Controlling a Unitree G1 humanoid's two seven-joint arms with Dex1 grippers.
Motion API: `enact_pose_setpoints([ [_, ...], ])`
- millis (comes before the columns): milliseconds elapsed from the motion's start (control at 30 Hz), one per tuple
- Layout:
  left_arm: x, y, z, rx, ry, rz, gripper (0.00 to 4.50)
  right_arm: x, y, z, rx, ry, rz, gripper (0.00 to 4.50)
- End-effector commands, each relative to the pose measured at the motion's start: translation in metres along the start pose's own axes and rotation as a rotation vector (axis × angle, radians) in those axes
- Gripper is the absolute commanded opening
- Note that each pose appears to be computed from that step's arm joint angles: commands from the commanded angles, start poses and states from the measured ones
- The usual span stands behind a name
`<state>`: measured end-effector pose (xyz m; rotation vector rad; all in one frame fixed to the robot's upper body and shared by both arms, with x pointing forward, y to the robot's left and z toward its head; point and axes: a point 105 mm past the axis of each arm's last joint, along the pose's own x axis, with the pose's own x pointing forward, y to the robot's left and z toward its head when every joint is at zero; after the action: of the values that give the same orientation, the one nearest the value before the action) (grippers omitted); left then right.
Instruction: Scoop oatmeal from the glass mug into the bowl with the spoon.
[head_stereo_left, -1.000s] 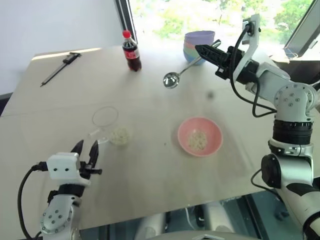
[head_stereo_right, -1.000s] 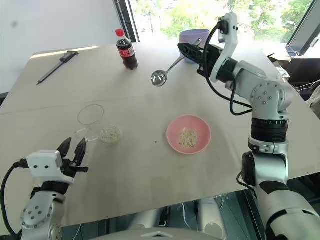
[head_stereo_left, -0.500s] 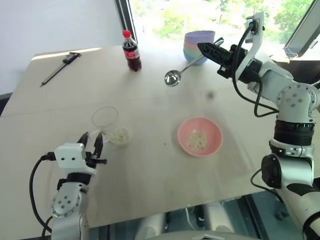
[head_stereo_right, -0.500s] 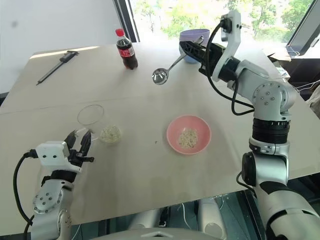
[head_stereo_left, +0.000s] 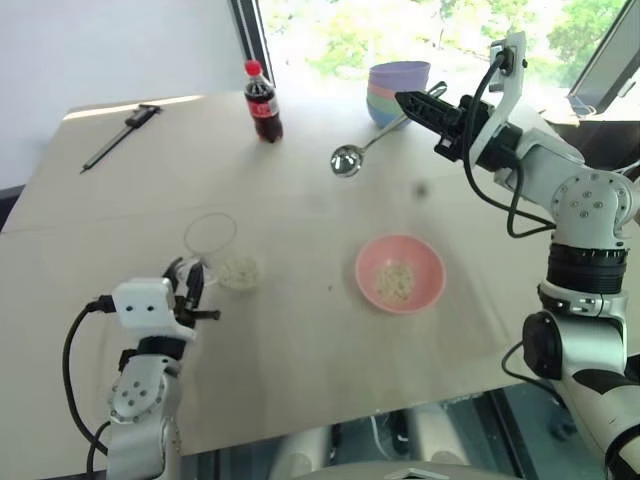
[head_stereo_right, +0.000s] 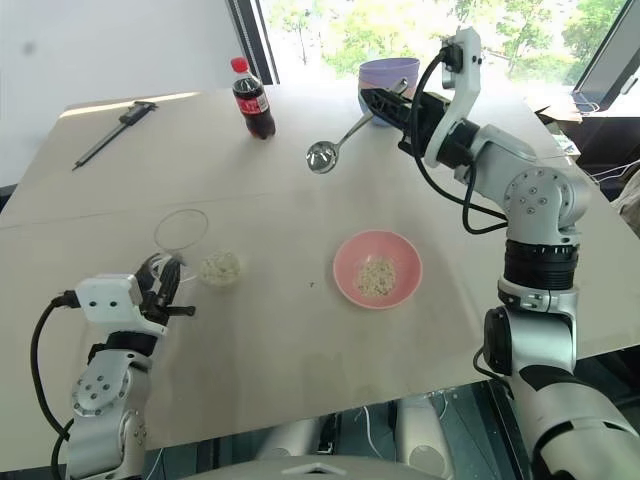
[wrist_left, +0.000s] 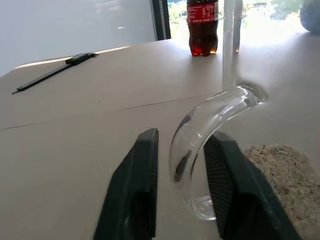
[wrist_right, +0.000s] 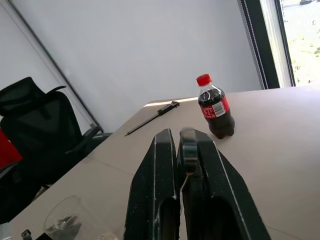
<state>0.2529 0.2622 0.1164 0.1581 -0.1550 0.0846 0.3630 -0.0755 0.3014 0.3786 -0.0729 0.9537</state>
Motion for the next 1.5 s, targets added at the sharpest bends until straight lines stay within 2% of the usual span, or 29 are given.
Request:
enact_pose_setpoints([
  [33,0.0,0.0,0.013,0.02,-0.038,-0.002,0.05,-0.003,0.01,0.014,-0.046,-0.055,0.03,0.0],
  [300,-0.001,0.0,0.01,0.036,-0.023,-0.014,0.05,-0.003,0.01,0.012,-0.043,-0.053,0.031,0.0],
  [433,0.005,-0.004,0.017,0.017,-0.042,-0.04,0.05,-0.001,0.015,0.015,-0.048,-0.058,0.049,0.0],
  [567,0.019,-0.017,0.028,0.023,-0.061,-0.117,0.05,0.006,0.036,0.018,-0.059,-0.055,0.128,0.0],
  [767,0.046,-0.044,0.04,-0.018,-0.018,-0.271,0.05,0.02,0.079,0.018,-0.054,-0.046,0.3,0.0],
  [867,0.058,-0.054,0.05,-0.007,-0.018,-0.326,0.05,0.025,0.088,0.013,-0.049,-0.029,0.339,0.0],
  [1000,0.075,-0.062,0.066,0.039,-0.037,-0.366,0.05,0.021,0.098,-0.02,-0.118,0.118,0.409,0.0],
  [1133,0.085,-0.071,0.074,0.073,-0.043,-0.402,0.05,0.02,0.078,-0.052,-0.269,0.263,0.329,0.0],
  [1367,0.087,-0.087,0.077,0.129,-0.04,-0.477,0.05,0.034,0.071,-0.073,-0.504,0.297,0.303,0.0],
  [1500,0.088,-0.091,0.076,0.157,-0.036,-0.5,0.05,0.038,0.075,-0.085,-0.571,0.304,0.332,0.0],
])
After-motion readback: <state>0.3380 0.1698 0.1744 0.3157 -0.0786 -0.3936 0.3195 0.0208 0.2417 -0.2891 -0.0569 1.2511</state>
